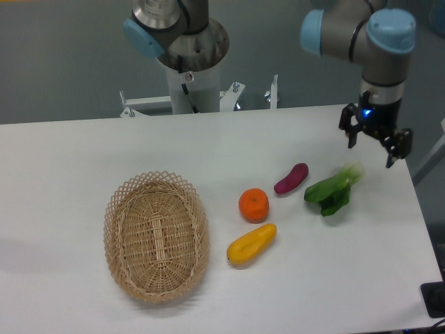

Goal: Place the green vegetable on the table

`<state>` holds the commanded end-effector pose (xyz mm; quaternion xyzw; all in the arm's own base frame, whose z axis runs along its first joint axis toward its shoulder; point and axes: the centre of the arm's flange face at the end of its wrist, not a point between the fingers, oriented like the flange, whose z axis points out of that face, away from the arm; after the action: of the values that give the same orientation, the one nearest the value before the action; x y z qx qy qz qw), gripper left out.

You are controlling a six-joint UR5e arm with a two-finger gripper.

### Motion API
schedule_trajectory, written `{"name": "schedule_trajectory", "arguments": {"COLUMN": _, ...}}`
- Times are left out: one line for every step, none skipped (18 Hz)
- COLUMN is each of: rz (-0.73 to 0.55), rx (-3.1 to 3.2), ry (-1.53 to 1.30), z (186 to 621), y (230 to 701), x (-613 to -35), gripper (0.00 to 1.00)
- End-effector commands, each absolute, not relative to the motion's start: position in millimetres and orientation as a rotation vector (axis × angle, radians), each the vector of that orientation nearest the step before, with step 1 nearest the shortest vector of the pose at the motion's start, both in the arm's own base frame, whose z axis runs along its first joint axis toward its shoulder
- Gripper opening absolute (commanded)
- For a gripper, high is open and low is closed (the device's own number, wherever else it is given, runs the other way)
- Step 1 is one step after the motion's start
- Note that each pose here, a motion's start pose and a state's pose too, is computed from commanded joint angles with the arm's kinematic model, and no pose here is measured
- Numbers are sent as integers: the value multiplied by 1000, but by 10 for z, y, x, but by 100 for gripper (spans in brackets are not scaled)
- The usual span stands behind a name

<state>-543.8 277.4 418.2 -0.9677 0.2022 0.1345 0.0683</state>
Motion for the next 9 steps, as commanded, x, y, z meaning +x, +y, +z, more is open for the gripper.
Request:
{"name": "schedule_trajectory", "arguments": {"rz": 399, "rx": -2922, "ry": 609, "z": 4323, "y": 2768, "x": -5436, "gripper": 100}}
{"name": "schedule_trajectory", "arguments": {"rz": 380, "rx": -2930, "ry": 608, "z": 4415, "y": 2763, "x": -5434, "gripper": 100}}
{"name": "schedule_trajectory", "arguments": {"rz": 359, "rx": -2936, "ry": 608, "z": 4506, "y": 2760, "x": -5436, "gripper": 100}}
{"name": "schedule_trajectory", "arguments": {"rz": 329, "rx": -2948, "ry": 607, "z": 4581, "y": 2752, "x": -5436, "gripper": 100}}
{"name": "schedule_trajectory", "arguments": {"rz": 300, "rx": -2961, "ry": 607, "z": 4644, "y": 2737, "x": -5449, "gripper": 100}}
{"name": "schedule_trajectory", "arguments": {"rz": 285, "rx": -2973, "ry": 605, "z": 4726, "y": 2719, "x": -5455, "gripper": 100}}
{"name": "schedule_trajectory", "arguments": {"rz": 273, "rx": -2983, "ry": 602, "z": 4793, "y": 2695, "x": -5463, "gripper": 100}}
{"name": "schedule_trajectory", "arguments": {"rz": 269, "rx": -2990, "ry": 600, "z": 4855, "y": 2680, "x": -5469, "gripper": 100}}
{"name": "schedule_trajectory", "arguments": {"rz": 262, "rx": -2992, "ry": 596, "z": 4898, "y": 2655, "x": -5478, "gripper": 100}}
